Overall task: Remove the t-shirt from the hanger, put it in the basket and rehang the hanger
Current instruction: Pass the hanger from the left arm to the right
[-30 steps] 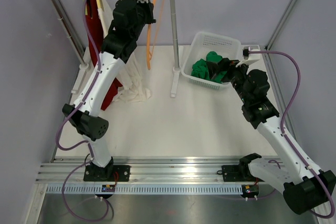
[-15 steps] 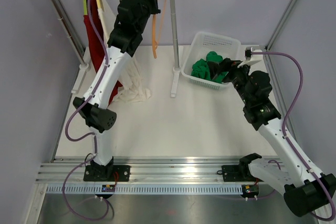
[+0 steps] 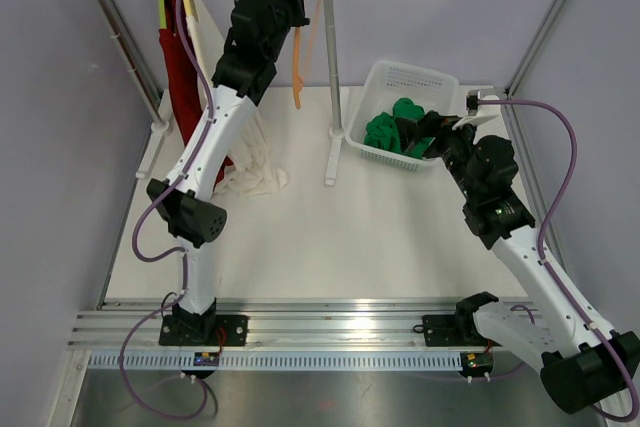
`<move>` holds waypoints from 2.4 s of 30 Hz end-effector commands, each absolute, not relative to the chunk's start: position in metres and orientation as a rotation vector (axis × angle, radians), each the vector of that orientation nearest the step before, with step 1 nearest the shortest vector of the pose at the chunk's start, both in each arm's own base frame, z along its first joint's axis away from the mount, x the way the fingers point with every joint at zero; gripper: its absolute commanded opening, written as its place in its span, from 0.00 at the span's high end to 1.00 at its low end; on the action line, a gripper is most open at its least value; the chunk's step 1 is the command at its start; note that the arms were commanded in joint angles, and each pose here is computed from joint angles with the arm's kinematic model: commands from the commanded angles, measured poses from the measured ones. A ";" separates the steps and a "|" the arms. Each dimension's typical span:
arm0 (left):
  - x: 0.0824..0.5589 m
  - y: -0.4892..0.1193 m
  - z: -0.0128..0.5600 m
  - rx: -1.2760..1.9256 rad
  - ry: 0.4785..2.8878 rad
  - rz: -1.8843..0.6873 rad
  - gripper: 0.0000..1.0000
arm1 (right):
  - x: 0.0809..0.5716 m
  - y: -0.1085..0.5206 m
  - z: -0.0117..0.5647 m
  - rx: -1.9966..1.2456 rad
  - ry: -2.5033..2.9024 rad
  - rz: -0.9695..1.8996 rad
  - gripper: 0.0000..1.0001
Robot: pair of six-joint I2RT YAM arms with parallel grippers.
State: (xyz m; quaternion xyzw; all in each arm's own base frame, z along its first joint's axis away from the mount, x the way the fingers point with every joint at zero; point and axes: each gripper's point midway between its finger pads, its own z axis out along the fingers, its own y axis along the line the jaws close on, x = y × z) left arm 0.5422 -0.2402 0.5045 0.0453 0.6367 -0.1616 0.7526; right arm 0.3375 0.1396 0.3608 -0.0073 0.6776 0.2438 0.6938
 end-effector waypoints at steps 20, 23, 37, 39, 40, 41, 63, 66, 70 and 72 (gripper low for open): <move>0.527 -0.235 0.567 0.072 1.184 -0.424 1.00 | 0.332 0.184 0.374 -0.263 1.414 0.697 0.00; 0.521 -0.232 0.565 0.068 1.192 -0.427 1.00 | 0.323 0.214 0.373 -0.463 1.335 0.800 0.02; 0.489 -0.200 0.546 0.019 1.264 -0.349 1.00 | 0.343 0.299 0.377 -0.769 1.118 0.945 0.04; 0.481 -0.195 0.546 0.011 1.268 -0.345 1.00 | 0.352 0.303 0.374 -0.760 1.125 0.938 0.04; 0.481 -0.194 0.534 0.014 1.295 -0.338 1.00 | 0.356 0.303 0.377 -0.725 1.139 0.955 0.05; 0.473 -0.190 0.538 0.009 1.286 -0.341 1.00 | 0.363 0.304 0.374 -0.692 1.172 0.962 0.05; 0.362 -0.157 0.485 0.064 1.353 -0.434 1.00 | 0.375 0.279 0.404 -0.294 1.464 1.037 0.07; 0.352 -0.152 0.467 0.089 1.425 -0.411 1.00 | 0.367 0.279 0.407 -0.391 1.426 0.997 0.08; 0.341 -0.150 0.447 0.114 1.504 -0.409 1.00 | 0.364 0.283 0.404 -0.591 1.357 0.878 0.10; 0.336 -0.149 0.441 0.117 1.530 -0.411 1.00 | 0.368 0.286 0.401 -0.635 1.334 0.843 0.11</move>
